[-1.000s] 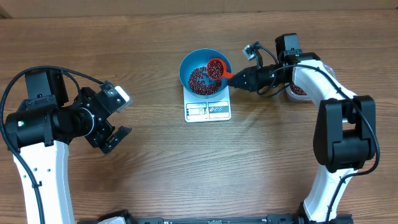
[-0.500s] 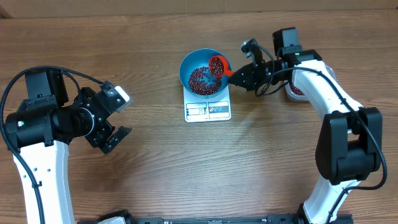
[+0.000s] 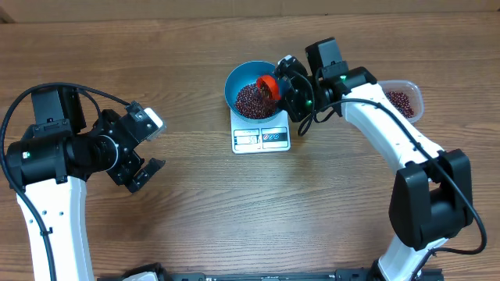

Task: Scoop item into bowl and weigh 150g on scale
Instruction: 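Tilt the red cup with the right gripper to pour beans into the bowl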

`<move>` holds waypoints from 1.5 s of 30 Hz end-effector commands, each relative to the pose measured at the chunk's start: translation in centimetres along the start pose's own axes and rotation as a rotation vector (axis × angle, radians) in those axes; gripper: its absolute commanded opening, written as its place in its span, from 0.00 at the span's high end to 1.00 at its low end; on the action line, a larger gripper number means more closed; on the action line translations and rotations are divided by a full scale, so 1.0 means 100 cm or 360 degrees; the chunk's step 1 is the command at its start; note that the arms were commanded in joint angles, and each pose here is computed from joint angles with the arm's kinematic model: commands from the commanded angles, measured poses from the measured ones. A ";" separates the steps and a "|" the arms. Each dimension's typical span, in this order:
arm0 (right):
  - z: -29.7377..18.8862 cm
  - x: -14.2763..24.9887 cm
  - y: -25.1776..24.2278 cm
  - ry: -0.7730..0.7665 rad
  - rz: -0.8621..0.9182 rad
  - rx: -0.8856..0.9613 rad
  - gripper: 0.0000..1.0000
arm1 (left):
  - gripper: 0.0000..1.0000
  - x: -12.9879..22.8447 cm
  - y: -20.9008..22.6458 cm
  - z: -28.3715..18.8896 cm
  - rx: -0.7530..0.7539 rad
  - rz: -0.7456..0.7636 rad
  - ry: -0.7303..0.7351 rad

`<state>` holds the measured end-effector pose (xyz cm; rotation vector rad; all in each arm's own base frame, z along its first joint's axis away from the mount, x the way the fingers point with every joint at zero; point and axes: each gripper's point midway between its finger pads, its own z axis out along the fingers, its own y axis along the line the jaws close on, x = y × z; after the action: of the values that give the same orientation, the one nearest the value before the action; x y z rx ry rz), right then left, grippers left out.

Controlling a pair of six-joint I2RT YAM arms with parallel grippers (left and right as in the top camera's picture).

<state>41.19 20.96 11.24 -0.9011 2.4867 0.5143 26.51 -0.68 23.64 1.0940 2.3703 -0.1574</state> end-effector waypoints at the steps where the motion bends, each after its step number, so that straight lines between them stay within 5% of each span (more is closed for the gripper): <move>1: -0.018 -0.010 -0.005 -0.0030 -0.0055 0.0161 0.96 | 0.00 0.001 0.001 0.000 -0.0003 0.0054 0.0010; 30: -0.070 -0.040 0.016 -0.0194 -0.0141 0.0214 0.97 | 0.00 0.001 0.001 0.000 -0.0003 0.0053 0.0010; 35: -0.072 -0.035 -0.003 -0.0115 -0.0163 0.0498 0.96 | 0.00 0.001 0.001 0.000 -0.0003 0.0054 0.0010; 45: -0.065 -0.034 0.027 -0.0135 -0.0167 0.0211 0.96 | 0.00 0.001 0.001 0.000 -0.0003 0.0053 0.0010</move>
<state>39.59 20.64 16.06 -0.9336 2.4341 0.2830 26.51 -0.68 23.64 1.0940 2.3703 -0.1574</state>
